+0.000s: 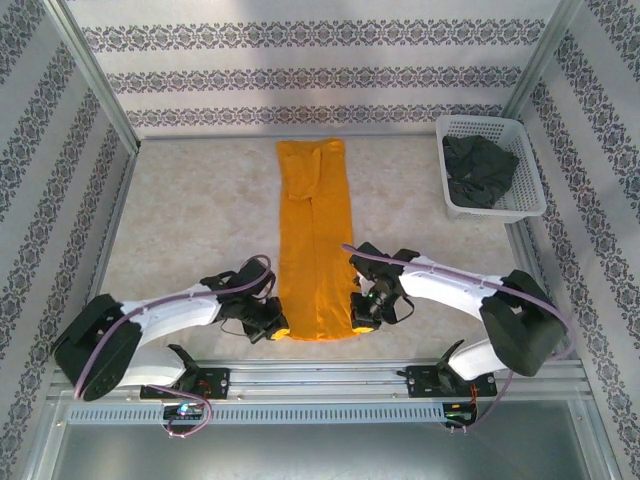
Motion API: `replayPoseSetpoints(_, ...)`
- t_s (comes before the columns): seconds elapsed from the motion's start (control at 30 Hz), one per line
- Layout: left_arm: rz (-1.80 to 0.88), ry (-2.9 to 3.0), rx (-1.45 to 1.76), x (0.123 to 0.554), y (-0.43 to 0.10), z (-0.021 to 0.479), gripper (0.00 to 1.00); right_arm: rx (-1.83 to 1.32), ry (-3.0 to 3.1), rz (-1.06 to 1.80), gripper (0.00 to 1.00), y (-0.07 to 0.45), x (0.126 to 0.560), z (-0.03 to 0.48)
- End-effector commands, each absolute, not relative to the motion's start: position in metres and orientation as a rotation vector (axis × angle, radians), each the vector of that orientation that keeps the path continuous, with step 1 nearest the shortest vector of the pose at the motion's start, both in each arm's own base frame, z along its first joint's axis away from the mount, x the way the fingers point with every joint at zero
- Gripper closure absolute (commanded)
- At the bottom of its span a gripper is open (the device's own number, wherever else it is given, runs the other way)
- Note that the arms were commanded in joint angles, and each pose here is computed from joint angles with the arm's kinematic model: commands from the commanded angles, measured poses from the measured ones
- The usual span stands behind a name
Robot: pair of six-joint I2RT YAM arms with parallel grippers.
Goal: Fold and stack the t-shirts
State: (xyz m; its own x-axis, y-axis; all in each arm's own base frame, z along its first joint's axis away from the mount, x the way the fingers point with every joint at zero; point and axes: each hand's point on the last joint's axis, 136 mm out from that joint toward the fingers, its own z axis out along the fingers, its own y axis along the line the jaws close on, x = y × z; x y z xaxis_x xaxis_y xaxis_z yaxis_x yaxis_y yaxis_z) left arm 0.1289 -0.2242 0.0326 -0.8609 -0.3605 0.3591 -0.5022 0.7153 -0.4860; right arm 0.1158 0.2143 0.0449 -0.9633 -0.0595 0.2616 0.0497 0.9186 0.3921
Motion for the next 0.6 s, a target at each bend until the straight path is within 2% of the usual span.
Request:
replayPoseSetpoints(0.0,1.008,-2.671,0.697,0.137,-0.237,0.051,1.00,-0.042,-2.771,-0.603,1.00,0.212,0.101,0.060)
replayPoseSetpoints(0.3,1.190,-2.909,0.880,0.210,-0.234,0.115,1.00,-0.299,-2.929,-0.727,1.00,0.211,0.165,0.100)
replayPoseSetpoints(0.57,1.355,-2.956,1.048,0.301,-0.225,0.147,1.00,-0.471,-3.041,-0.865,1.00,0.221,0.263,0.133)
